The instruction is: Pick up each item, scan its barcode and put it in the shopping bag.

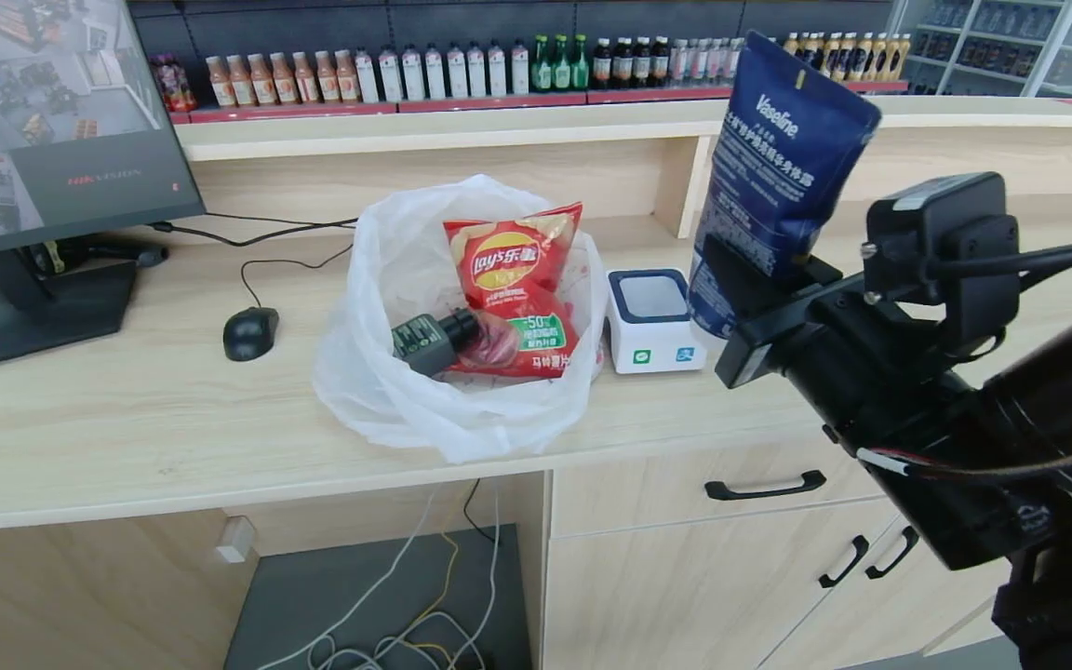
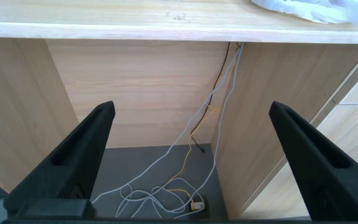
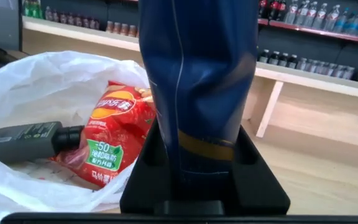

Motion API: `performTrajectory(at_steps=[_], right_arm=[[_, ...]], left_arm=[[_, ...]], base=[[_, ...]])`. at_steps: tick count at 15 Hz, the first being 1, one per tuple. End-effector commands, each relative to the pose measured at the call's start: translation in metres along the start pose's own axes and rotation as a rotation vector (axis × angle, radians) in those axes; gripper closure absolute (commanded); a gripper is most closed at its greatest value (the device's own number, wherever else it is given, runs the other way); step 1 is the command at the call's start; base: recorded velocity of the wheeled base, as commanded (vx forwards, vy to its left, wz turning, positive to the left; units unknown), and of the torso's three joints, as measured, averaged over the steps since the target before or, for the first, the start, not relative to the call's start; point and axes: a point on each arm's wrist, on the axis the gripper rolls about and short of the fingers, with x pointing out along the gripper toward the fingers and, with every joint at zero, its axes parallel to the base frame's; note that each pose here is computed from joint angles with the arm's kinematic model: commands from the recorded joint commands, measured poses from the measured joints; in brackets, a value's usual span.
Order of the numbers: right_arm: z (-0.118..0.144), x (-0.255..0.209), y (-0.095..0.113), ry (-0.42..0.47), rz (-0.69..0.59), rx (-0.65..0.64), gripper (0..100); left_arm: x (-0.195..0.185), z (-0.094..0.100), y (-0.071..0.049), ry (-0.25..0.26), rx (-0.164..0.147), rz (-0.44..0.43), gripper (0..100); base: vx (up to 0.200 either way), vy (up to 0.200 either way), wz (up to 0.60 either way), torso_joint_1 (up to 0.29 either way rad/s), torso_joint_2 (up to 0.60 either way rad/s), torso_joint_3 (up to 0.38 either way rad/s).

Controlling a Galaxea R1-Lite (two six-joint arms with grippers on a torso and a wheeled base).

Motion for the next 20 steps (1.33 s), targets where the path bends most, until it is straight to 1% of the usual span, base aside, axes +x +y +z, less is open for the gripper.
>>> performTrajectory(at_steps=[1,3,4,5,6,8,11,12,13,17,20], right_arm=[[0.014,0.019,-0.002,-0.016,-0.013,-0.035,100],[0.019,0.035,-0.005,-0.008,0.006,-0.080,100],[0.019,0.048,-0.014,-0.016,0.033,-0.147,100],[0.019,0.048,-0.015,-0.018,0.033,-0.151,100],[0.015,0.059,-0.019,-0.017,0.097,-0.210,100],[0.011,0.063,-0.017,-0.016,0.133,-0.249,100],[0.009,0.065,-0.021,-0.062,0.203,-0.405,100],[0.008,0.065,-0.023,-0.067,0.208,-0.427,100],[0.005,0.066,-0.028,-0.083,0.230,-0.484,100],[-0.011,0.070,-0.043,-0.099,0.283,-0.601,100],[-0.026,0.074,-0.037,-0.117,0.347,-0.660,100]], left_arm=[[0.000,0.000,0.000,-0.001,0.000,-0.001,0],[0.000,0.000,0.000,-0.001,0.000,0.001,0],[0.000,0.000,0.000,-0.001,0.000,0.001,0],[0.000,0.000,0.000,-0.001,0.000,0.001,0],[0.000,0.000,0.000,-0.001,0.000,0.001,0],[0.000,0.000,0.000,-0.001,0.000,-0.001,0],[0.000,0.000,0.000,-0.001,0.000,-0.001,0],[0.000,0.000,0.000,-0.001,0.000,-0.001,0],[0.000,0.000,0.000,-0.001,0.000,0.001,0],[0.000,0.000,0.000,-0.001,0.000,0.001,0],[0.000,0.000,0.000,-0.001,0.000,0.001,0]], base=[[0.000,0.000,0.00,0.000,0.00,0.000],[0.000,0.000,0.00,0.000,0.00,0.000],[0.000,0.000,0.00,0.000,0.00,0.000],[0.000,0.000,0.00,0.000,0.00,0.000],[0.000,0.000,0.00,0.000,0.00,0.000],[0.000,0.000,0.00,0.000,0.00,0.000],[0.000,0.000,0.00,0.000,0.00,0.000],[0.000,0.000,0.00,0.000,0.00,0.000],[0.000,0.000,0.00,0.000,0.00,0.000],[0.000,0.000,0.00,0.000,0.00,0.000],[0.000,0.000,0.00,0.000,0.00,0.000]])
